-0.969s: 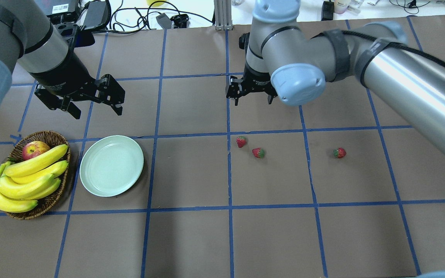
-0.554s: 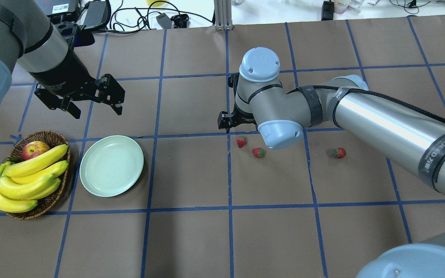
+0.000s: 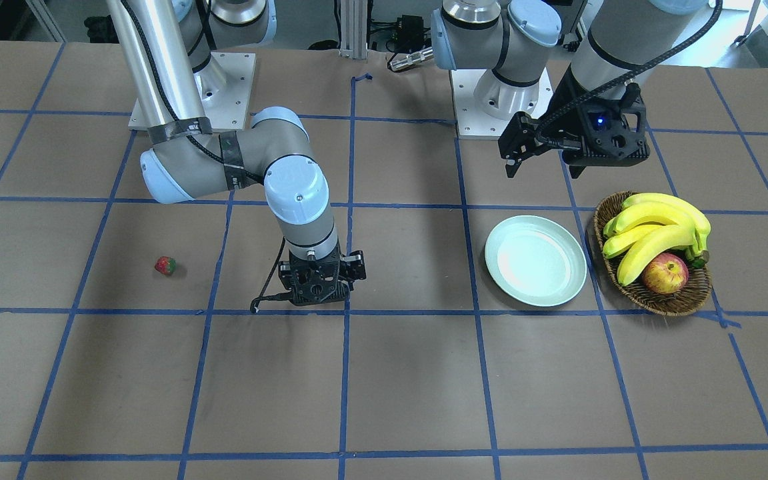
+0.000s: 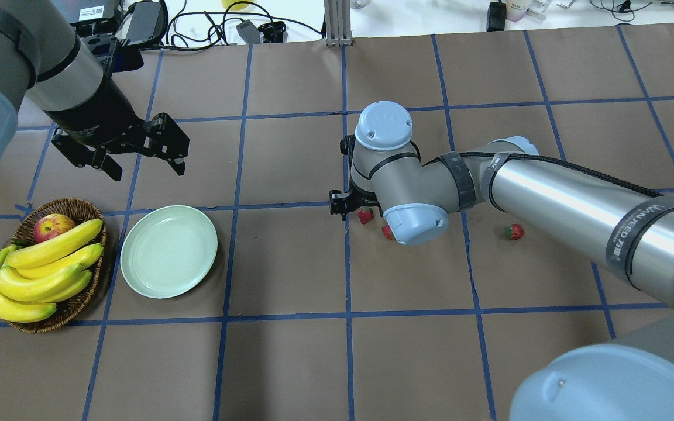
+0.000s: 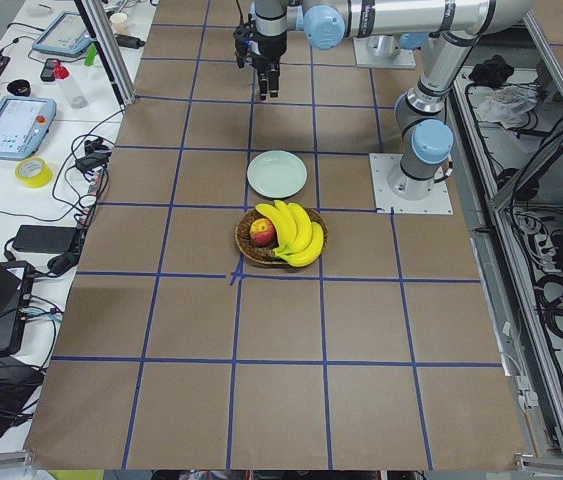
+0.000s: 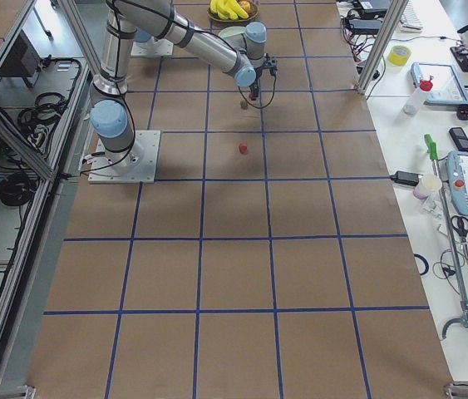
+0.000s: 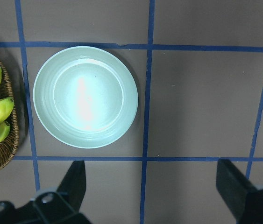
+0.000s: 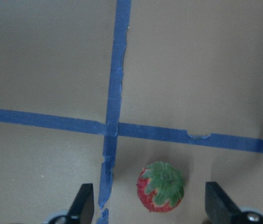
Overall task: Collect all strawberries into plate
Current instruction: 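Grasp the red strawberry with the right gripper and lift it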
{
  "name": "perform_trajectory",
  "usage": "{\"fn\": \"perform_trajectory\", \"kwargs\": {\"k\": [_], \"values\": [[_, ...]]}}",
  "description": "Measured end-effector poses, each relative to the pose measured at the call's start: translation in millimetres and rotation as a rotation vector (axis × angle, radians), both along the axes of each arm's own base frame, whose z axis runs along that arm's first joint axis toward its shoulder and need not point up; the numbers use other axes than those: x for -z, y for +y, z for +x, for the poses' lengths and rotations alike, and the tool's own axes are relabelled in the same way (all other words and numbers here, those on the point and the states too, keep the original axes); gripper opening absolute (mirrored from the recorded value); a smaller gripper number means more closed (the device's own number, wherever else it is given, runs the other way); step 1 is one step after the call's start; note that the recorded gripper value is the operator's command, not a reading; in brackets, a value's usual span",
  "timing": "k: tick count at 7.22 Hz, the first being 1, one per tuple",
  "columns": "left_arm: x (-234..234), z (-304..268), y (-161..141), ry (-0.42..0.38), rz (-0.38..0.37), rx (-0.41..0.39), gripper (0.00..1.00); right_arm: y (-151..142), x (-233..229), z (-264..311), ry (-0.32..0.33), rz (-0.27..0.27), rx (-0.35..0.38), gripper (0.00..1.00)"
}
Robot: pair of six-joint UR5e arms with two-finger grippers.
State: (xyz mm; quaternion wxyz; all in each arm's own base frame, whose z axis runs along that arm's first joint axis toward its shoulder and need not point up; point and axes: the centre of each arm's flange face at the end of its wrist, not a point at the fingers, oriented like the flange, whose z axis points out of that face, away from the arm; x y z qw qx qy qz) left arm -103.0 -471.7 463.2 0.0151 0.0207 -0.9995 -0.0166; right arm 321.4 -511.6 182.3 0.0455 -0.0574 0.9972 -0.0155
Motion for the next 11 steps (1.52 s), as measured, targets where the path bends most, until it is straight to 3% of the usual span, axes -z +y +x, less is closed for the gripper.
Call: {"fn": "perform_trajectory", "kwargs": {"k": [3, 6, 9, 11], "values": [[0.2, 0.0, -0.1, 0.0, 0.0, 0.0, 1.0, 1.1, 1.1, 0.4, -0.001, 0.002, -0.007, 0.16], [0.8, 0.0, -1.0, 0.001, 0.001, 0.0, 1.0, -5.0, -14.7, 2.5, -0.014, -0.027, 0.02, 0.16], [1.4, -0.2, -1.6, 0.002, 0.001, 0.0, 1.0, 7.8, -28.4, 47.4, -0.142, -0.003, 0.152, 0.16], [2.2, -0.5, -2.0, 0.003, 0.002, 0.001, 1.0, 20.8, -24.9, 93.1, -0.183, 0.004, 0.217, 0.2]]}}
